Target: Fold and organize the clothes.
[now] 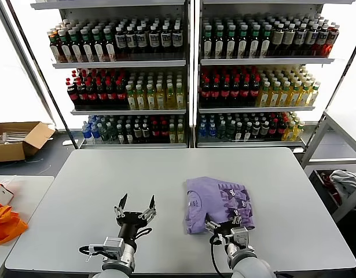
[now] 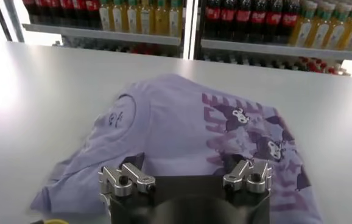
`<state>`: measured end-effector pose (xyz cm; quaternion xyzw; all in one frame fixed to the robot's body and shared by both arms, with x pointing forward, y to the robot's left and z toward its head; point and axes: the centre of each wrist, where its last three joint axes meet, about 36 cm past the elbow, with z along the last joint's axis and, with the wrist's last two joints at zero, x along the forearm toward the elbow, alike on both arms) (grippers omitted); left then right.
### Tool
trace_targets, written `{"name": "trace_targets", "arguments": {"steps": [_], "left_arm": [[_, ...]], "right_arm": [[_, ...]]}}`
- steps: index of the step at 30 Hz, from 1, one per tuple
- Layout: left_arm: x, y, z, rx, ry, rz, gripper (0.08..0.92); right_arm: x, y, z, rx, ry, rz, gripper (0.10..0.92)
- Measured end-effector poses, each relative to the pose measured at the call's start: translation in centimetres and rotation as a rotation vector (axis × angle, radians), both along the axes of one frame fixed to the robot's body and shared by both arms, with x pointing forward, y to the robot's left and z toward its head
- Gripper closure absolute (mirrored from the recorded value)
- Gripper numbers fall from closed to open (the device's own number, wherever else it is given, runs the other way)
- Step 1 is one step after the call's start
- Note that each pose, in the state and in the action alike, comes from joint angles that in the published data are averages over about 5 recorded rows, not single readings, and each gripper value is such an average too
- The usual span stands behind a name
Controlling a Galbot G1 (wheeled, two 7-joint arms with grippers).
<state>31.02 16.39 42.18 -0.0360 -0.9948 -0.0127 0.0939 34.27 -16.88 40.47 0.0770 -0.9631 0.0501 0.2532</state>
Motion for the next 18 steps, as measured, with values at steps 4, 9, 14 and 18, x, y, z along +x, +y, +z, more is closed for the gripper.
{"name": "trace_targets", "arguments": {"steps": [4, 9, 14, 18], "left_arm": [[-0.1, 0.2, -0.1, 0.002, 0.004, 0.001, 0.177], [0.0, 0.3, -0.1, 0.003, 0.008, 0.000, 0.177], [-0.1, 0.2, -0.3, 0.001, 0.016, -0.001, 0.177], [-0.3, 0.1, -0.3, -0.002, 0.020, -0.004, 0.177]], "right_arm": [[-0.1, 0.2, -0.2, 0.021, 0.020, -0.003, 0.200], [-0.2, 0.4, 0.1, 0.065, 0.031, -0.004, 0.200], [0.4, 0.3, 2.1, 0.101, -0.018, -0.007, 0.200], [1.7, 0.5, 3.5, 0.123, -0.073, -0.004, 0.200]]}}
